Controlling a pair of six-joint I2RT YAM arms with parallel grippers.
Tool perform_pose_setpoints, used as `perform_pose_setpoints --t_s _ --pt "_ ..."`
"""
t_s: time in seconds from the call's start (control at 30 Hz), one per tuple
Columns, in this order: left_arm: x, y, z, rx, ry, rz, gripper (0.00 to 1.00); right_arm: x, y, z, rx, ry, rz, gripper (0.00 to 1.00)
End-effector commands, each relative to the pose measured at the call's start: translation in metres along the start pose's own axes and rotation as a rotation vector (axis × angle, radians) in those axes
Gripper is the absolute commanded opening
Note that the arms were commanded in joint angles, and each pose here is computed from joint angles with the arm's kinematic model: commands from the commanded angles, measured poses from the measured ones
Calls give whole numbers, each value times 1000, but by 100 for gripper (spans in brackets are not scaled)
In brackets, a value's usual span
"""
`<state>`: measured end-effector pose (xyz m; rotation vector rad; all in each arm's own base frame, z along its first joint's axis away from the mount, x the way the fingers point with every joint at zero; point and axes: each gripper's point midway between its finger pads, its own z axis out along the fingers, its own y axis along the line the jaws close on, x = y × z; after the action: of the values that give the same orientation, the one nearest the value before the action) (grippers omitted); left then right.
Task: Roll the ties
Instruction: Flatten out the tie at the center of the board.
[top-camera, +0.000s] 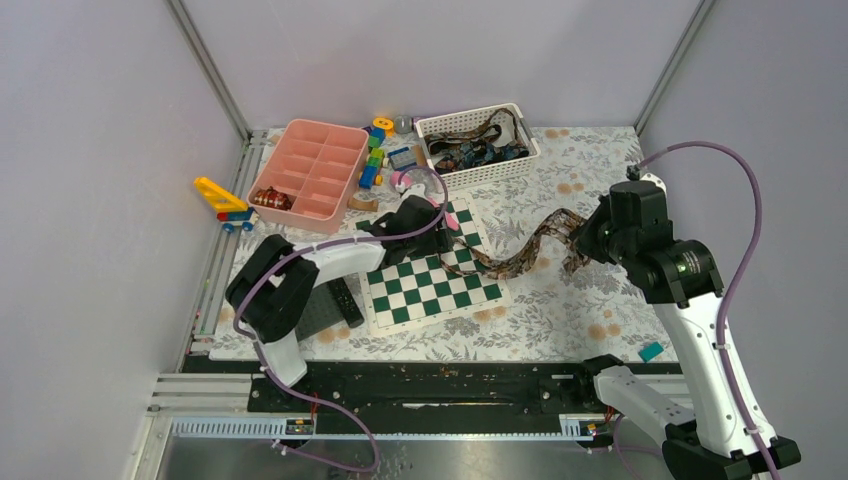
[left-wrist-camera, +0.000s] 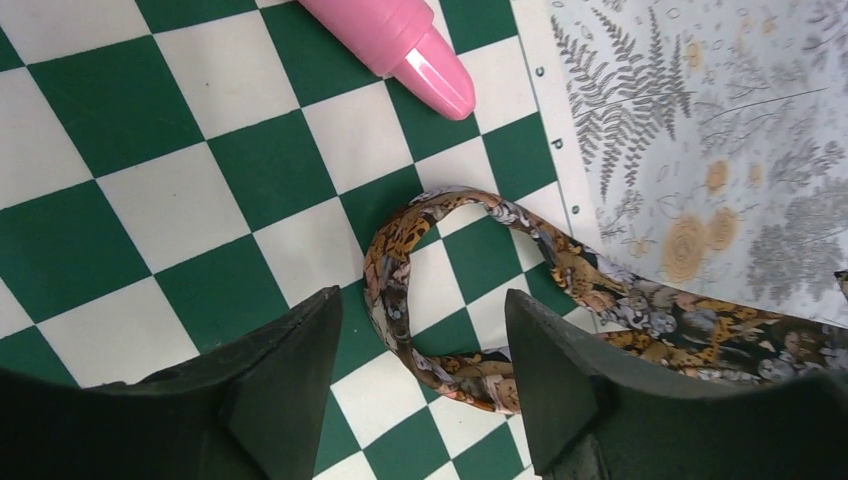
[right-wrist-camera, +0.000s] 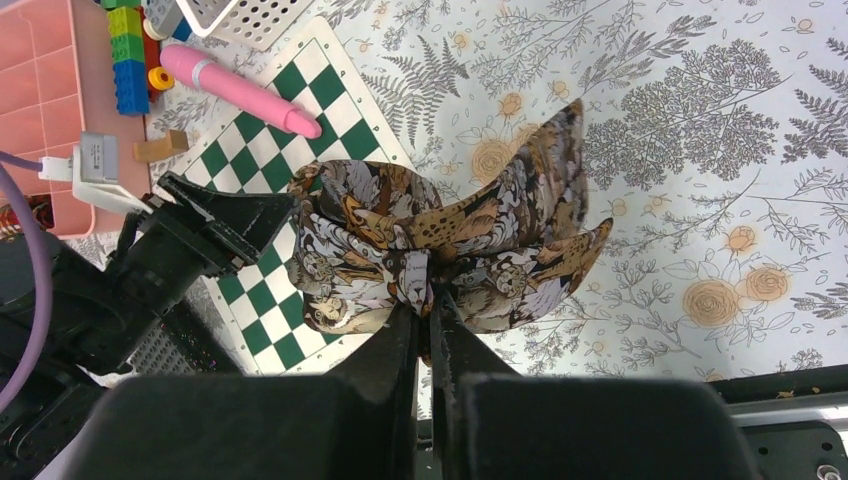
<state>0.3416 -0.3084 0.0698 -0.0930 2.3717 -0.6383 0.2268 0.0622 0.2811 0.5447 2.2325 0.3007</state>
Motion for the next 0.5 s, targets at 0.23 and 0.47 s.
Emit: perform_pose_setpoints --t_s 0.23,0.47 --pt "6 18 14 -143 -21 80 55 -1 3 -5 -36 -21 -8 0" --pt "10 27 30 -201 -1 115 35 1 -1 -9 -38 -33 -3 0"
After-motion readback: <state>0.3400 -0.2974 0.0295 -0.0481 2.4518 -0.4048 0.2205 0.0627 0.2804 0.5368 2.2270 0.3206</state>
